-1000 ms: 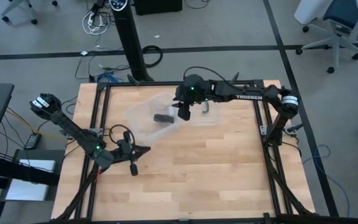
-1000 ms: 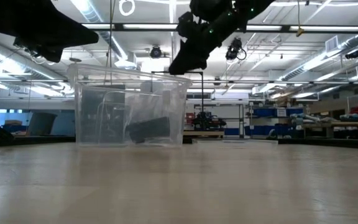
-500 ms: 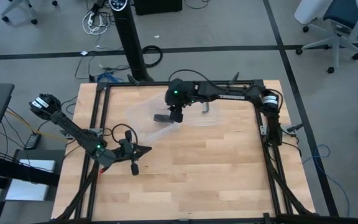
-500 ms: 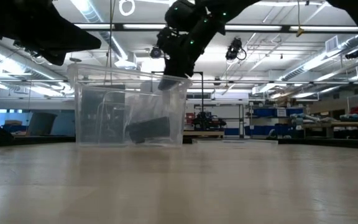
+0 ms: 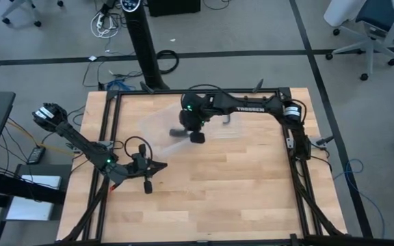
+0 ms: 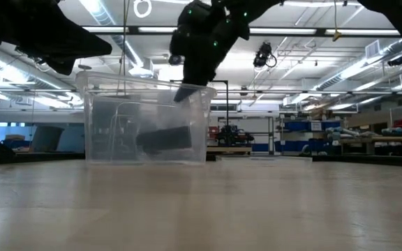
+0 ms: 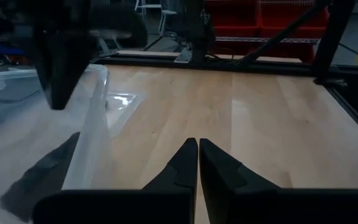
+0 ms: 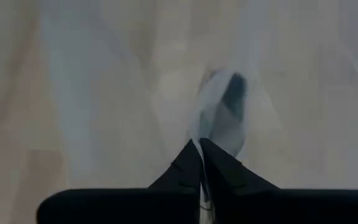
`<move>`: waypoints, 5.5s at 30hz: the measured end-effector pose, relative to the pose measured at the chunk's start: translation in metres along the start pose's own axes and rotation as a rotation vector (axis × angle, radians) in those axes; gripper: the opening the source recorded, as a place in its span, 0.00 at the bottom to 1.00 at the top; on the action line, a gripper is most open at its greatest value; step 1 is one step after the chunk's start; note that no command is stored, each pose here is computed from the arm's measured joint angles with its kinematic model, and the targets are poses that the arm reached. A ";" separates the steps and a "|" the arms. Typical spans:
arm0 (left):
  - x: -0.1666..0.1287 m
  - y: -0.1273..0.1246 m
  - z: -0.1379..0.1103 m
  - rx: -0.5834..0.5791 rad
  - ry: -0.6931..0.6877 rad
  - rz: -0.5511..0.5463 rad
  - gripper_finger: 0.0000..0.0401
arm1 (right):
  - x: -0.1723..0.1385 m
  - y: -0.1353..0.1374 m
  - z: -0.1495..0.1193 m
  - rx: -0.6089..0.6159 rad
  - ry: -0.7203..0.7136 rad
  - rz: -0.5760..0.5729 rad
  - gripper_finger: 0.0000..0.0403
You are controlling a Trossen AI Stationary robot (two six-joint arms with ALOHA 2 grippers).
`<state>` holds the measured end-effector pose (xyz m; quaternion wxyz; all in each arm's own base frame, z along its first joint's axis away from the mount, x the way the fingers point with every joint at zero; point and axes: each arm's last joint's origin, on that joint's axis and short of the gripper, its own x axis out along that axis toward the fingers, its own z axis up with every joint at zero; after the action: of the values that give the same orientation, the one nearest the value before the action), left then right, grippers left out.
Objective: Roll bandage
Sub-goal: Put the transparent zip bag into the transparent bin, then close the transparent bin
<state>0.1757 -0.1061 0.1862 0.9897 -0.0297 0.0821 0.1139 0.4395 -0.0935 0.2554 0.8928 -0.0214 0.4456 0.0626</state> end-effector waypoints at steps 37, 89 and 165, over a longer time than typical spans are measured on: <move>0.000 -0.003 0.006 -0.009 -0.037 -0.077 0.05 | 0.009 -0.041 0.006 0.364 -0.122 0.122 0.37; 0.000 -0.005 0.006 -0.001 -0.023 -0.145 0.05 | -0.026 0.063 -0.214 0.067 0.221 -0.371 0.35; 0.049 0.061 0.115 0.078 -0.588 -0.299 0.42 | -0.212 0.268 -0.070 -0.133 -1.008 0.517 0.00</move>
<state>0.2268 -0.0267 0.2883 0.9771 0.0305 -0.2079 -0.0323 0.2228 0.1461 0.3870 0.9475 0.0647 -0.0497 0.3092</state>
